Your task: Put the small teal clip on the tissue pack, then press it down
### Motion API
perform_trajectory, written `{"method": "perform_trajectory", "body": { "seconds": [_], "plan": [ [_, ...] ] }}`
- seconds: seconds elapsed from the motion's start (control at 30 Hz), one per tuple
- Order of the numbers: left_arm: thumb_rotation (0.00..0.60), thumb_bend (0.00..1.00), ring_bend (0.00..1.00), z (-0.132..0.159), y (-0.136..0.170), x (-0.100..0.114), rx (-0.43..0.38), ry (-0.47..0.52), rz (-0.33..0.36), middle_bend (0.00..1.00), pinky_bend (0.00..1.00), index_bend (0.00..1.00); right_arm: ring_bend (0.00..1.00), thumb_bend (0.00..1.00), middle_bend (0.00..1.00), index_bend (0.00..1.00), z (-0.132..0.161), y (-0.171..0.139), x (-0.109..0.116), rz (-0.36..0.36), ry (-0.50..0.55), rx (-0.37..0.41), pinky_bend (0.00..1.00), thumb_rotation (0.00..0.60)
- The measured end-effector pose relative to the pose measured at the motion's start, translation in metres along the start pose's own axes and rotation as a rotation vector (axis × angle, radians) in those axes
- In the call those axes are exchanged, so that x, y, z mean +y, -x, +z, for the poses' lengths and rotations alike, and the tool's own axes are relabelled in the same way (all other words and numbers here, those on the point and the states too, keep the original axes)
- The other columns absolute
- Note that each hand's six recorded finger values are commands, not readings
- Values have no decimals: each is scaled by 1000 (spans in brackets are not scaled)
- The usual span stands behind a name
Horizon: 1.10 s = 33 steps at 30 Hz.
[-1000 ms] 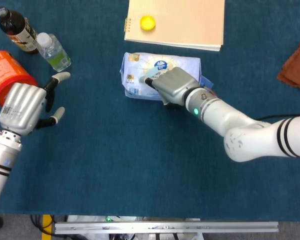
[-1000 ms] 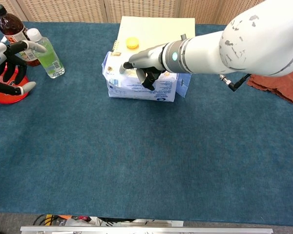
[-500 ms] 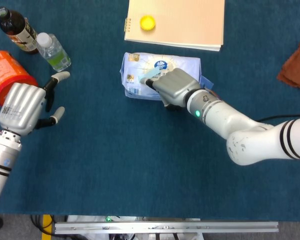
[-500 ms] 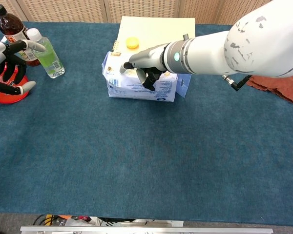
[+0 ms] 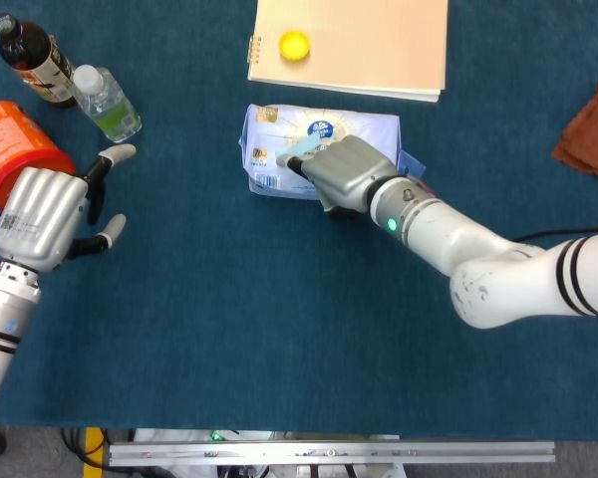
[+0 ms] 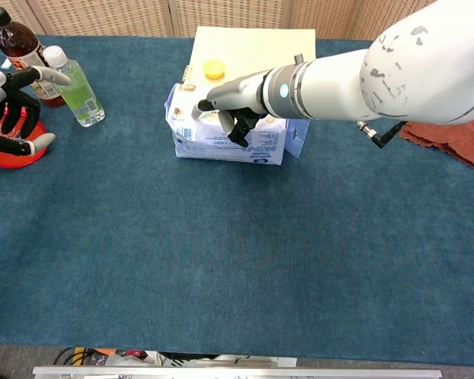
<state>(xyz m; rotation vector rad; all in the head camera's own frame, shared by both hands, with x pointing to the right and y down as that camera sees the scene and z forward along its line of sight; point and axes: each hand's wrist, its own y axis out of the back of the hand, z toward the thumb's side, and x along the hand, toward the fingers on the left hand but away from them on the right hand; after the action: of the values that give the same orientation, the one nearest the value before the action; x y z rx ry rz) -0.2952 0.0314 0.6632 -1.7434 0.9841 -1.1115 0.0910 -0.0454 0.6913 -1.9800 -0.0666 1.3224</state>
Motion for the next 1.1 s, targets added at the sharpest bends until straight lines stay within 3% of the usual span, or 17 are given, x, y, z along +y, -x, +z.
{"method": "perform_trajectory", "body": {
  "seconds": [0.43, 1.1],
  "plan": [
    [600, 315, 730, -4, 2, 0, 11, 4, 0, 721, 793, 178, 1000, 1000, 1000, 50, 1, 13, -4, 10, -3, -14, 1000, 600],
    [600, 315, 730, -5, 3, 1, 14, 3, 3, 720, 794, 178, 1000, 1000, 1000, 54, 3, 8, -8, 18, -17, -1, 1000, 600]
  ]
}}
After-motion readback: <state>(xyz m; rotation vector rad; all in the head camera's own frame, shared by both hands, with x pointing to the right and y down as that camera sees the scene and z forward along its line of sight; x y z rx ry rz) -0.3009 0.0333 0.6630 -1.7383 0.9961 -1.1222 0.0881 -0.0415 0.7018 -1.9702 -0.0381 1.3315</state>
